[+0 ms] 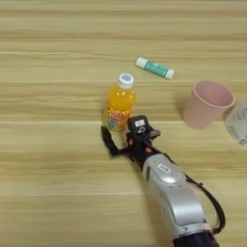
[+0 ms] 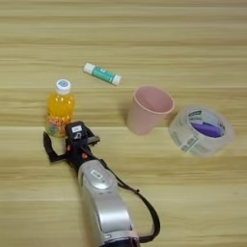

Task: Move the objects on the table

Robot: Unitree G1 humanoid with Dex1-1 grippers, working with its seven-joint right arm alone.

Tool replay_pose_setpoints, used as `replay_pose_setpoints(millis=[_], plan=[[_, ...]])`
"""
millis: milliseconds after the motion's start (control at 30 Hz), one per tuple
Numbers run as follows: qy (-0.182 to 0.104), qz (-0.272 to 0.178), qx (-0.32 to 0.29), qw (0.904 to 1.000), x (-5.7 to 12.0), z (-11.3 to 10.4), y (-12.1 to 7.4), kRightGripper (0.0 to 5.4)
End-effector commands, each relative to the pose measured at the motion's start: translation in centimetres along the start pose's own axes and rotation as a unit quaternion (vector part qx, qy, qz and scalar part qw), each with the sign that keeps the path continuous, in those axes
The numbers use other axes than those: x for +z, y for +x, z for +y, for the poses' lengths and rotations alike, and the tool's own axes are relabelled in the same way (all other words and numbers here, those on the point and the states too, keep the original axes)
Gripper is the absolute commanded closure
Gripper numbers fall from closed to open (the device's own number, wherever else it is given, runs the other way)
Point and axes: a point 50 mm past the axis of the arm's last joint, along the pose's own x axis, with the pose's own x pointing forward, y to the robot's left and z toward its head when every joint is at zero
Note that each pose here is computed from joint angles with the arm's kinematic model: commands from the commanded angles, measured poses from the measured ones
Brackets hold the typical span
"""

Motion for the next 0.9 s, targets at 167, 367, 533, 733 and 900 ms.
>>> replay_pose_setpoints(millis=[167, 367, 533, 733, 900], plan=[[-0.013, -0.002, -0.027, 0.9995, 0.6, -1.5, -1.7, 0.03], [-0.017, -0.006, -0.041, 0.999, 1.0, -2.0, -3.5, 0.03], [-0.024, -0.002, -0.056, 0.9981, 1.3, -2.7, -4.5, 0.03], [-0.023, 0.002, -0.087, 0.996, 1.3, -3.9, -5.4, 0.03], [-0.009, -0.009, -0.129, 0.9916, 1.6, -5.0, -5.5, 0.03]])
